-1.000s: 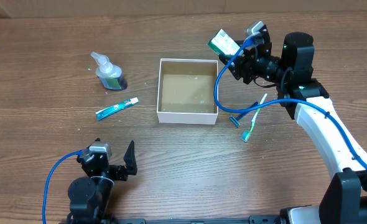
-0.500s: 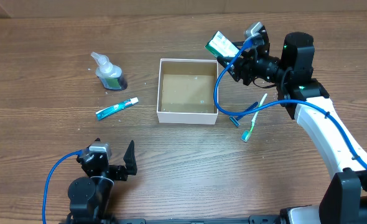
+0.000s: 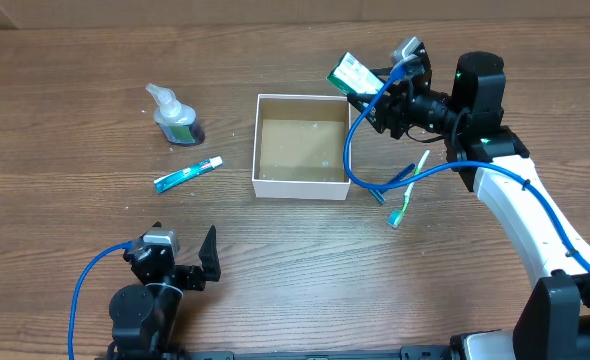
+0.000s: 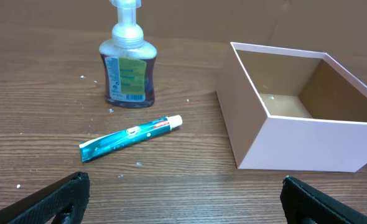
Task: Pack container
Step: 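Carry the soap package left over the box with the right gripper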
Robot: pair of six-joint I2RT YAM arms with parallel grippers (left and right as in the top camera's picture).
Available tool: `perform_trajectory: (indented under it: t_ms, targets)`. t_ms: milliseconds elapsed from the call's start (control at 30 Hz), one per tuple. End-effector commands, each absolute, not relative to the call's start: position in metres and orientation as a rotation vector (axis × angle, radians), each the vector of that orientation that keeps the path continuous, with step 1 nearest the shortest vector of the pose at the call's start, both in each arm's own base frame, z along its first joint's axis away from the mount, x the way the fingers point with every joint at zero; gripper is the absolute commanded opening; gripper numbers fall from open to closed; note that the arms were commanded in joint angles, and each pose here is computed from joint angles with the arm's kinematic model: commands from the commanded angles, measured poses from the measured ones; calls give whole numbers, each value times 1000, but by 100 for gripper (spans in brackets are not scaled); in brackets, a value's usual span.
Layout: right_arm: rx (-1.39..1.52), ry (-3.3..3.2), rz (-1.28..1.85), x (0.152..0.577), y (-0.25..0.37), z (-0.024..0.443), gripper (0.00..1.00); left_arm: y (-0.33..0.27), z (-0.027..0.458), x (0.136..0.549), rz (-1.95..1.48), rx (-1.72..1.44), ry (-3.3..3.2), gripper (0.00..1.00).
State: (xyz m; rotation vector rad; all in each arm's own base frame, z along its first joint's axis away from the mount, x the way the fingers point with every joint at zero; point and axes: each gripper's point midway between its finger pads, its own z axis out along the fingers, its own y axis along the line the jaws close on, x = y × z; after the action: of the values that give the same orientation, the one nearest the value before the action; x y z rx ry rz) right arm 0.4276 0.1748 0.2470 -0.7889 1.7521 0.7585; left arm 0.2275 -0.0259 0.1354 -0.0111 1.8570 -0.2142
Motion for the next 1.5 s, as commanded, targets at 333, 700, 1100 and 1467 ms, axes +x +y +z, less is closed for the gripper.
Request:
perform_trajectory:
  t_ms: [333, 700, 1100, 1467]
  targets:
    - [-897, 1650, 766, 414, 184, 268, 40, -26, 134, 228, -224, -19, 1851, 100]
    - [-1054, 1543, 718, 404, 193, 265, 39, -26, 134, 228, -224, -19, 1851, 100]
    - [-1165, 1491, 638, 414, 235, 234, 40, -26, 134, 228, -224, -19, 1851, 100]
    - [-1178, 1554, 639, 448, 246, 180, 41, -26, 134, 228, -224, -19, 1851, 100]
